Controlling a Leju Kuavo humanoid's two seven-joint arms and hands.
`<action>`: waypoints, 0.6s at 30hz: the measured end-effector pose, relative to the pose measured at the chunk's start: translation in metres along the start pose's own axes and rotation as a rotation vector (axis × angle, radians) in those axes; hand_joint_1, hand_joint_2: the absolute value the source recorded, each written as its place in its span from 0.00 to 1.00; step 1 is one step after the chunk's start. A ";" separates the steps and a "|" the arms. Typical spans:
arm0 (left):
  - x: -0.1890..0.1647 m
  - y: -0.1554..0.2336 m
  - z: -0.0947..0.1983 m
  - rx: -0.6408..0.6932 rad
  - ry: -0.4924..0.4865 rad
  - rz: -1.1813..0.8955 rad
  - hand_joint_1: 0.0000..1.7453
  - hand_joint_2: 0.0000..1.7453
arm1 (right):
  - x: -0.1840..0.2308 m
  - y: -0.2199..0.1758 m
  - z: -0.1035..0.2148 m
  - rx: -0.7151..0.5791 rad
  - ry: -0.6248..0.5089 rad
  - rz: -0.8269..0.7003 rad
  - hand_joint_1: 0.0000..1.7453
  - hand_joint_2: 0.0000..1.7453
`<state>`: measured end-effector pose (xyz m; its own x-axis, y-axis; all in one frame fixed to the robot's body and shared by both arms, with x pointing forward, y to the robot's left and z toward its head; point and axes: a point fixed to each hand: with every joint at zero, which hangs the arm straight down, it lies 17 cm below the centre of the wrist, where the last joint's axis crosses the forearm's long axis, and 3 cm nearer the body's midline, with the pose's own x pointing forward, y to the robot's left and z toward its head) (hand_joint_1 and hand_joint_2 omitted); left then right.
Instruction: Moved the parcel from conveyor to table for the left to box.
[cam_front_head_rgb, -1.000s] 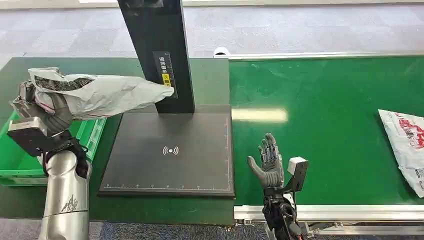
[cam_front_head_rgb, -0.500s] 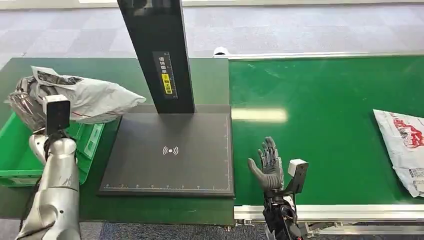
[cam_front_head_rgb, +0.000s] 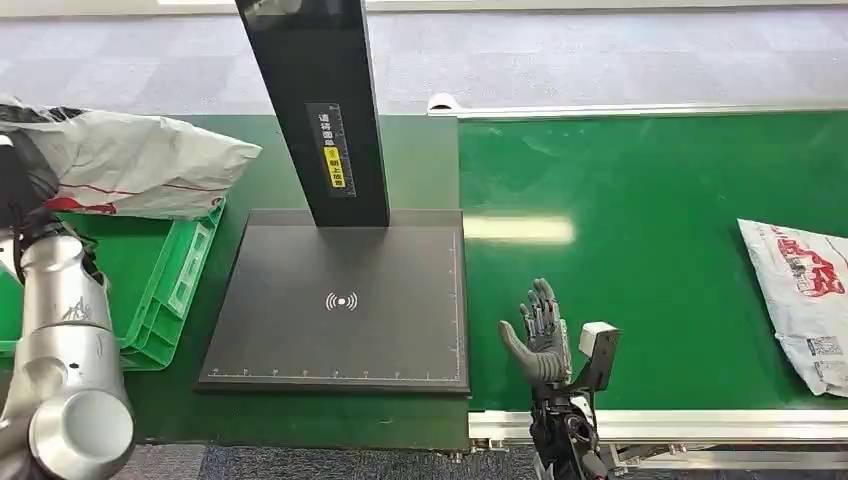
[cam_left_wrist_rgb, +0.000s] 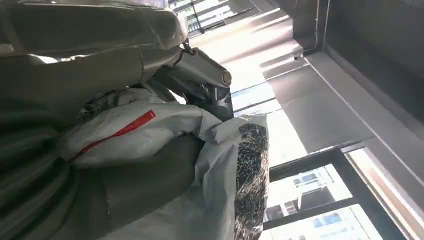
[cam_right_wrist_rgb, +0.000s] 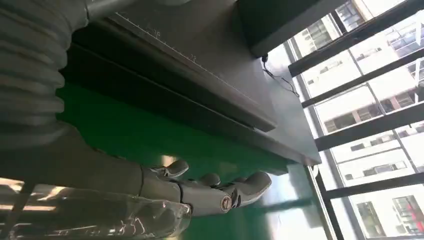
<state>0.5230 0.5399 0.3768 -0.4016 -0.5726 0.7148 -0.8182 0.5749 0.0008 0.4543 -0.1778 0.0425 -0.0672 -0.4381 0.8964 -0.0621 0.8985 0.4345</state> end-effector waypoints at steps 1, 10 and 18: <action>0.002 0.003 -0.004 0.011 -0.004 0.003 1.00 1.00 | 0.000 -0.001 0.000 -0.002 0.001 0.000 0.00 1.00; 0.000 0.032 -0.026 0.098 0.021 0.116 1.00 1.00 | -0.001 -0.004 0.001 -0.012 0.002 -0.004 0.00 1.00; -0.013 0.048 -0.027 0.131 0.029 -0.005 1.00 1.00 | -0.001 -0.008 0.002 -0.024 0.005 -0.007 0.00 1.00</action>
<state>0.5003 0.5910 0.3866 -0.3863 -0.5571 0.7351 -0.8680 0.4891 -0.0855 0.4533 -0.1843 0.0376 -0.0616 -0.4443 0.8937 -0.0390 0.8958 0.4427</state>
